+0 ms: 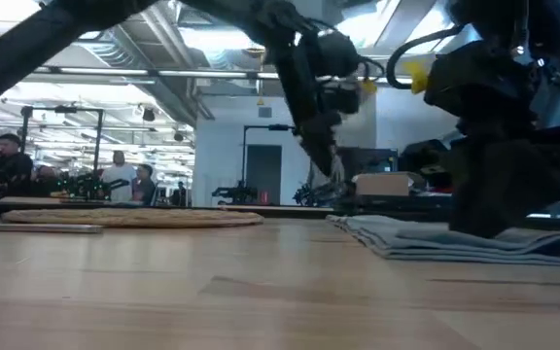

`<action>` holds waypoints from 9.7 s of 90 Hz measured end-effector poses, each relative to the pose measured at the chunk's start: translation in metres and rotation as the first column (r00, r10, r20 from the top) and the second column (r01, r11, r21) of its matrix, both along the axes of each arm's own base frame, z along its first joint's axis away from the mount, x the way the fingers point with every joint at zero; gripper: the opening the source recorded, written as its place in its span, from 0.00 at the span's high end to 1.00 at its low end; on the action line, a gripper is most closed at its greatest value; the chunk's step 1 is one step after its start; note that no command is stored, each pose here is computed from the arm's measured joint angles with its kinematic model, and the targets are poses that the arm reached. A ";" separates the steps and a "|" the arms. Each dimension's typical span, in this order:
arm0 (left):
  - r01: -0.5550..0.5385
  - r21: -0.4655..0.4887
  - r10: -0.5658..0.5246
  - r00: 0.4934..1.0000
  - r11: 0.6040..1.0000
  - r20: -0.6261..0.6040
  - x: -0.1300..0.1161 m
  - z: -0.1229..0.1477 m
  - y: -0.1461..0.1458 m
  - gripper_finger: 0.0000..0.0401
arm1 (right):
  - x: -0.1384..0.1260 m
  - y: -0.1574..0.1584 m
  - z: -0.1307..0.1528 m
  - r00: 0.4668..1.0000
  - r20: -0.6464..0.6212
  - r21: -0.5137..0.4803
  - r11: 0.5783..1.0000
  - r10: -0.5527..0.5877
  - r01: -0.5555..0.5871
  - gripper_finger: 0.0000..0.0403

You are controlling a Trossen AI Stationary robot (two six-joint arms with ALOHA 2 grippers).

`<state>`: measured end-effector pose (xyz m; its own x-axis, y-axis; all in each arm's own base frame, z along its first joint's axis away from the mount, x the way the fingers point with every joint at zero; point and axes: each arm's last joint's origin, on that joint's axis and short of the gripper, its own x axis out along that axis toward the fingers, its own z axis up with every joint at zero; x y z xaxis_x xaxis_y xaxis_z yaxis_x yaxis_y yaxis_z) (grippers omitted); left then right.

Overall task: Set table place
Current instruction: Fold the gray table napkin

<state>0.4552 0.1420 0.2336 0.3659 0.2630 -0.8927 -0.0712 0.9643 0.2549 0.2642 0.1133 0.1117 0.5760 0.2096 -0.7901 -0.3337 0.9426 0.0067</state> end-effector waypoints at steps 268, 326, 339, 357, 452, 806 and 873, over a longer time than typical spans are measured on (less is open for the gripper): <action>0.275 0.065 -0.173 0.391 0.959 0.904 -0.254 0.037 -0.167 1.00 | -0.079 -0.006 0.078 0.804 0.545 -0.250 0.961 0.238 -0.115 1.00; 0.275 0.064 -0.178 0.410 0.959 0.894 -0.252 0.034 -0.167 1.00 | -0.038 0.026 0.084 0.942 -0.048 -0.251 0.909 0.332 -0.333 0.80; 0.269 0.059 -0.178 0.443 0.961 0.879 -0.246 0.027 -0.166 1.00 | -0.032 0.030 0.074 0.934 -0.131 -0.235 0.905 0.333 -0.355 0.80; 0.252 0.056 -0.172 0.467 0.966 0.867 -0.236 0.018 -0.164 1.00 | -0.031 0.034 0.066 0.929 -0.178 -0.197 0.913 0.325 -0.357 0.80; 0.247 0.074 -0.182 0.450 0.966 0.874 -0.229 0.016 -0.163 1.00 | -0.025 0.053 0.037 0.927 -0.184 -0.288 0.884 0.326 -0.368 0.76; 0.247 0.055 -0.170 0.470 0.967 0.866 -0.229 0.014 -0.163 1.00 | -0.004 0.057 0.028 0.959 -0.220 -0.412 0.875 0.176 -0.255 1.00; 0.244 0.031 -0.146 0.470 0.969 0.870 -0.229 0.014 -0.163 1.00 | 0.016 0.067 0.111 0.960 -0.250 -0.570 0.783 0.124 -0.249 1.00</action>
<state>0.2257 -0.0211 0.2478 0.9934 0.0247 -0.1122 -0.0142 0.9955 0.0934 0.2803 0.1800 0.2223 0.4019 -0.2466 -0.8819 -0.5546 0.7008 -0.4487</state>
